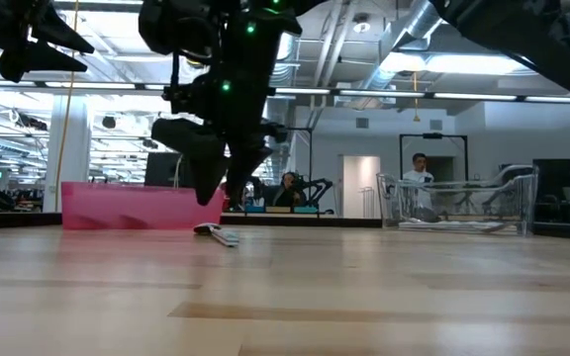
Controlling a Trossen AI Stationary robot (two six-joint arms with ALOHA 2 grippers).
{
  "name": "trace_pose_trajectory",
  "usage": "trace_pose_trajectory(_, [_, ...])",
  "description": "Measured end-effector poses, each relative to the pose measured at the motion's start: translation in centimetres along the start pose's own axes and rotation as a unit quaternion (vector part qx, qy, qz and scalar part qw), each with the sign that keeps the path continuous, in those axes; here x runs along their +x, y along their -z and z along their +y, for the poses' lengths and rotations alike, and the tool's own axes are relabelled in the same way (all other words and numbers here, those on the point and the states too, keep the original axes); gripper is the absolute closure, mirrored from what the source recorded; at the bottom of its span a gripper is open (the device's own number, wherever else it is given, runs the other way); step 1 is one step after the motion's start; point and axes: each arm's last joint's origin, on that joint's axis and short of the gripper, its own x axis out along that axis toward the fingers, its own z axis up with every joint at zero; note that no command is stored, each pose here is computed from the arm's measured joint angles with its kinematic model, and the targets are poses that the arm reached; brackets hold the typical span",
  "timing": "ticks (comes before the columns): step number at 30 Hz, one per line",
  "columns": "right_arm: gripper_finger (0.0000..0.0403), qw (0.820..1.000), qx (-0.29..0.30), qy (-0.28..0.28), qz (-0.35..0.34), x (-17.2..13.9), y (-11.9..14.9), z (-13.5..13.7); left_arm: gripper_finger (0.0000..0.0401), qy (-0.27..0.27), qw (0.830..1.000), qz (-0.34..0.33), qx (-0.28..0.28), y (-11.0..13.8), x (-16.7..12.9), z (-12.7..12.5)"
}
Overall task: Sort silverware by color (type)
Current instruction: Put the patterned blue spoon into the transparent bin
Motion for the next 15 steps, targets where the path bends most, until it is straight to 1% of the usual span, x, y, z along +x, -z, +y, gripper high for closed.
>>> trace_pose_trajectory(7, [0.0133,1.000,0.026,-0.003,-0.009,0.2,-0.4,-0.3,0.0196,0.000,1.000,0.000,0.000,0.0,0.0,0.0])
trace_pose_trajectory(15, [0.0133,0.999,0.032,-0.005,-0.015,1.1,-0.2,-0.2,0.0196,0.000,1.000,0.000,0.000,0.0,0.0,0.0])
